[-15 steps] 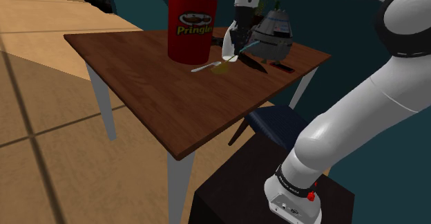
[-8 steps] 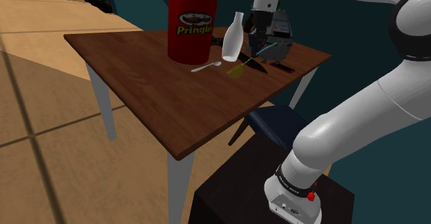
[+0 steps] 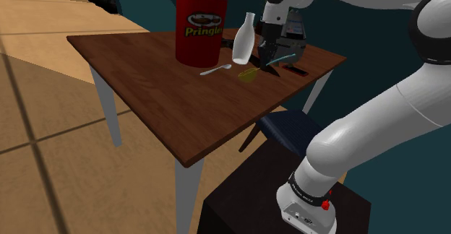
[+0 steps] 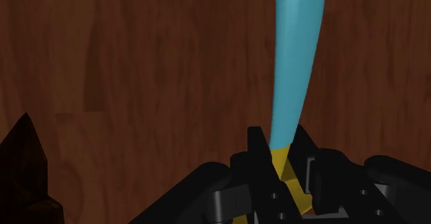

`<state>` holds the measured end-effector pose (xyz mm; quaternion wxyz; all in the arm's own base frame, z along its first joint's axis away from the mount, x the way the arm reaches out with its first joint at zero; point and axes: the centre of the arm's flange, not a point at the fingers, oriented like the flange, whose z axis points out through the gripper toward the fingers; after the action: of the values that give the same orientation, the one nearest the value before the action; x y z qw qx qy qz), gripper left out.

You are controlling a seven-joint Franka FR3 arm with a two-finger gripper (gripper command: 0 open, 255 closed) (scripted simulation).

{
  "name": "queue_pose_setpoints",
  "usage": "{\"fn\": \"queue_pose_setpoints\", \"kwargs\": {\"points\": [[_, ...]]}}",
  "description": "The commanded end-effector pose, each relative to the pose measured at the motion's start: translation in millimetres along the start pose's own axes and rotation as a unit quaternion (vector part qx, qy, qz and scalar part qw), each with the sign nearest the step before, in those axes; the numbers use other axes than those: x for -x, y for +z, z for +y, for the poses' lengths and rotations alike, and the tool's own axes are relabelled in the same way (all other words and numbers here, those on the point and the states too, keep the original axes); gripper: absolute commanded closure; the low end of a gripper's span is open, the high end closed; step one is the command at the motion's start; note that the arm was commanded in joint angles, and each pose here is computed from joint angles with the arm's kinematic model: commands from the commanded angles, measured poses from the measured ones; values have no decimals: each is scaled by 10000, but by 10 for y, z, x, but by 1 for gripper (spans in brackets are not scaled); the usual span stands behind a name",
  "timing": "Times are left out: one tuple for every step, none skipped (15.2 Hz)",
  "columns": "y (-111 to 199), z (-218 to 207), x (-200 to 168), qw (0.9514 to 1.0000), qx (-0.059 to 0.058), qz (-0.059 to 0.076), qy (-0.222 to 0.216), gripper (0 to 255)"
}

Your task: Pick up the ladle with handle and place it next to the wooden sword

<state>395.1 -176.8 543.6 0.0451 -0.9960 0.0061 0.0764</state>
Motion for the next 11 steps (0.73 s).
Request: {"fn": "queue_pose_setpoints", "kwargs": {"points": [[138, 4, -37, 10000, -5, -23, -3, 255], [190, 9, -46, 10000, -5, -23, -3, 255], [242, 14, -54, 10000, -5, -23, -3, 255], [293, 18, -62, 10000, -5, -23, -3, 255], [345, 23, -70, 10000, -5, -23, -3, 255], [397, 28, -78, 10000, -5, -23, -3, 255], [449, 32, -86, 10000, -5, -23, -3, 255], [501, 37, -94, 10000, -5, -23, -3, 255], [553, 42, -102, 10000, -5, -23, -3, 255], [605, 46, -110, 10000, -5, -23, -3, 255], [657, 51, -118, 10000, -5, -23, -3, 255]]}}
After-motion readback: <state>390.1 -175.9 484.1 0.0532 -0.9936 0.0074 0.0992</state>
